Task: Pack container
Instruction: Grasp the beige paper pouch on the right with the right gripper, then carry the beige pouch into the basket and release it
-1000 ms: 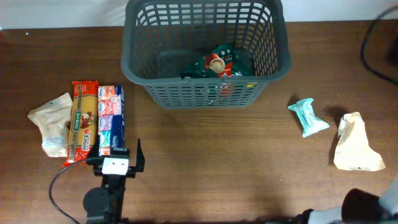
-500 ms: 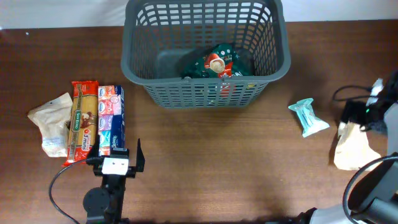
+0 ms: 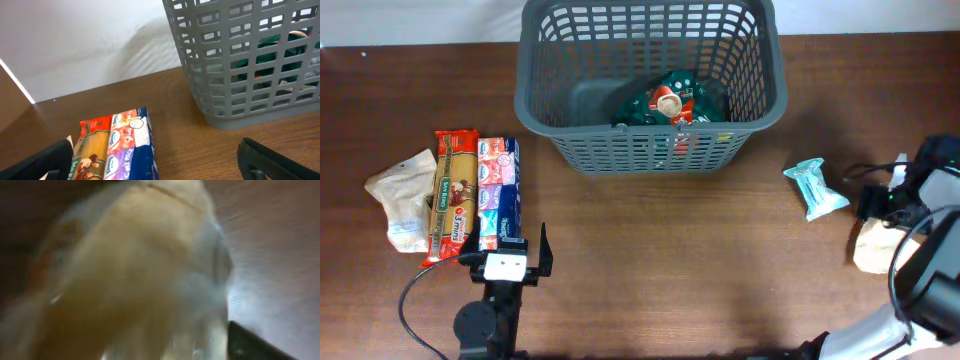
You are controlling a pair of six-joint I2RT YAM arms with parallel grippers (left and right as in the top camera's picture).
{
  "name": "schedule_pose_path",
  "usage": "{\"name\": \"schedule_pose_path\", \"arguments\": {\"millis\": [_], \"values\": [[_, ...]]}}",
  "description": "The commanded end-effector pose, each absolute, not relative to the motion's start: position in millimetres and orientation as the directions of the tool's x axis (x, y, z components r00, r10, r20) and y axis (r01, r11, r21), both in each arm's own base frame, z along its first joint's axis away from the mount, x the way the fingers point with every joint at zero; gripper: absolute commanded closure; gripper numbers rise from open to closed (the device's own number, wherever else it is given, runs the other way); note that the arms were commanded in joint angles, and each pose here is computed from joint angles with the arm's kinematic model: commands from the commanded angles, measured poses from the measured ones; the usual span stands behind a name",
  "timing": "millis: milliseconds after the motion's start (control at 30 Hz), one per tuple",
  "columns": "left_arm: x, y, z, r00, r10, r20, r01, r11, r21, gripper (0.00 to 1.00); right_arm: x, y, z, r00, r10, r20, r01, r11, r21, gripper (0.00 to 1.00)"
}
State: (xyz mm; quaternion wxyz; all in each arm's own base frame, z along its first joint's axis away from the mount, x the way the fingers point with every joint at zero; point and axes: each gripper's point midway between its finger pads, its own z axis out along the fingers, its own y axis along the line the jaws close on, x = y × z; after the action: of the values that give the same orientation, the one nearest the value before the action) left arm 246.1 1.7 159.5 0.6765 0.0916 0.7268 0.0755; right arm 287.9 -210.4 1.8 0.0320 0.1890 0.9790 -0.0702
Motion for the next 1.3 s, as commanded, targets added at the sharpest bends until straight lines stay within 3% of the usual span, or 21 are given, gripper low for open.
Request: {"name": "schedule_pose_path", "arguments": {"millis": [0,67,200,267,400,500,633,767,833,900,1067,1267], "values": [[246,4,158,-0.070,0.226,-0.972,0.018,0.974,0.225,0.01,283,-203,-14,-0.916,0.398,-0.052,0.401,0.912,-0.088,0.69],[246,4,158,-0.070,0.226,-0.972,0.018,0.974,0.225,0.01,293,-200,-8,-0.914,0.397,-0.081,0.402,0.915,-0.045,0.96],[246,4,158,-0.070,0.226,-0.972,0.018,0.974,0.225,0.01,329,-200,34,-0.879,0.438,-0.189,0.434,0.899,0.063,0.96],[246,4,158,-0.070,0.226,-0.972,0.017,0.974,0.225,0.01,364,-194,97,-0.840,0.449,-0.305,0.411,0.893,0.183,0.97],[246,4,158,-0.070,0.226,-0.972,0.018,0.974,0.225,0.01,413,-150,243,-0.761,0.358,-0.541,0.178,0.917,0.357,0.96],[246,4,158,-0.070,0.226,-0.972,0.017,0.974,0.225,0.01,425,-83,355,-0.658,0.169,-0.734,-0.084,0.952,0.294,0.96],[246,4,158,-0.070,0.226,-0.972,0.018,0.974,0.225,0.01,426,12,436,-0.473,-0.087,-0.877,-0.378,0.919,0.113,0.96],[246,4,158,-0.070,0.226,-0.972,0.017,0.974,0.225,0.01,424,93,454,-0.315,-0.282,-0.906,-0.565,0.823,-0.060,0.96],[246,4,158,-0.070,0.226,-0.972,0.018,0.974,0.225,0.01,428,142,444,-0.213,-0.411,-0.886,-0.672,0.720,-0.172,0.96],[246,4,158,-0.070,0.226,-0.972,0.018,0.974,0.225,0.01,439,168,433,-0.184,-0.433,-0.882,-0.708,0.681,-0.187,0.97],[246,4,158,-0.070,0.226,-0.972,0.018,0.974,0.225,0.01,478,217,377,-0.208,-0.461,-0.863,-0.769,0.622,-0.146,0.96],[246,4,158,-0.070,0.226,-0.972,0.018,0.974,0.225,0.01,516,247,293,-0.347,-0.457,-0.819,-0.780,0.626,-0.019,0.96]]}}
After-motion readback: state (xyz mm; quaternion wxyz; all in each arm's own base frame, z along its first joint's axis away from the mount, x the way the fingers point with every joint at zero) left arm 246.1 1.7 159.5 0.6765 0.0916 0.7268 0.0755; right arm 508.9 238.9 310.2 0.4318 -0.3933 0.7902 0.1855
